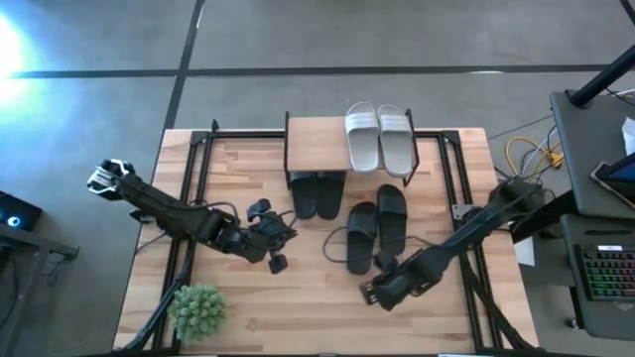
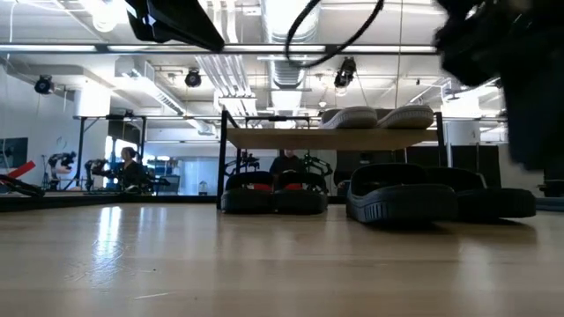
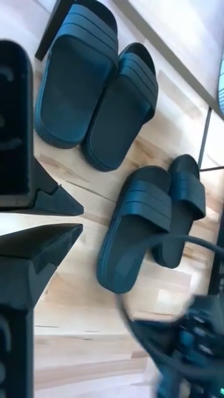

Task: Pick and place slides into the shelf
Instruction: Adjust the black slides under the shelf

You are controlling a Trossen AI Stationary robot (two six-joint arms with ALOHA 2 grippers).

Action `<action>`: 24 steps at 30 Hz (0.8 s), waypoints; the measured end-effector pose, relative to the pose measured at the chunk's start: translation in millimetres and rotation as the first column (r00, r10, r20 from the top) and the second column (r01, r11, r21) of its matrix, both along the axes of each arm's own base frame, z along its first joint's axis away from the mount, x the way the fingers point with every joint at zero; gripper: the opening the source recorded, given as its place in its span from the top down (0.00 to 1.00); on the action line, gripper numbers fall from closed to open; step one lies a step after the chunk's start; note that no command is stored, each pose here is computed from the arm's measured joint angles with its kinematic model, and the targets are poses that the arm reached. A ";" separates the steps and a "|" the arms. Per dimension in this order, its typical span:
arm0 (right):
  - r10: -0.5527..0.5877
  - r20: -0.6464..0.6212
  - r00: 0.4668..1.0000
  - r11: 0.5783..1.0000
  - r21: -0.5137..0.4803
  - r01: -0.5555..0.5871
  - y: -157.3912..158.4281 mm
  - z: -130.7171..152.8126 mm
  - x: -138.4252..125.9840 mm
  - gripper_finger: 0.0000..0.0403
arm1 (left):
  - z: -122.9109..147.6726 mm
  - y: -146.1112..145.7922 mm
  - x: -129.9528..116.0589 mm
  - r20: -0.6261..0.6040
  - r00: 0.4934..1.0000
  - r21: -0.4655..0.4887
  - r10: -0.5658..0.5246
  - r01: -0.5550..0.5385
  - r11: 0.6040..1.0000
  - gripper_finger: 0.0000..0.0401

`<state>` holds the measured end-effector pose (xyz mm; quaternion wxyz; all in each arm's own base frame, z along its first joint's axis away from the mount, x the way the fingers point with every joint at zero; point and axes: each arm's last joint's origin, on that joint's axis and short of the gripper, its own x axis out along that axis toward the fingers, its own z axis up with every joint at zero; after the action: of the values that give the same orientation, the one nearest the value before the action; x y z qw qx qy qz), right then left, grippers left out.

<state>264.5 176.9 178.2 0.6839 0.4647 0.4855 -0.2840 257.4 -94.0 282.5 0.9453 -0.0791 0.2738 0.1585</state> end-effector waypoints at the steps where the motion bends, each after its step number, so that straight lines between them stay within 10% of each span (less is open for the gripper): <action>1: 0.002 -0.012 1.000 1.000 -0.014 -0.002 0.3 -4.1 6.0 0.89 | 0.5 0.1 -0.2 0.003 1.000 -0.001 0.000 0.000 1.000 0.96; 10: 0.001 -0.040 0.999 0.995 -0.098 -0.005 -7.0 -24.7 55.5 0.92 | 1.0 -1.0 -0.7 -0.006 0.999 -0.025 -0.032 0.032 0.999 0.96; 24: -0.171 -0.099 0.980 0.935 -0.331 0.130 -66.8 -24.7 59.0 0.92 | 0.2 -2.9 -2.1 -0.024 0.998 0.001 -0.059 0.059 0.998 0.96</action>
<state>323.5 110.1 153.5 0.6949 0.3635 0.4377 -0.4398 255.3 -97.0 282.7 0.9463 -0.0680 0.2873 0.1318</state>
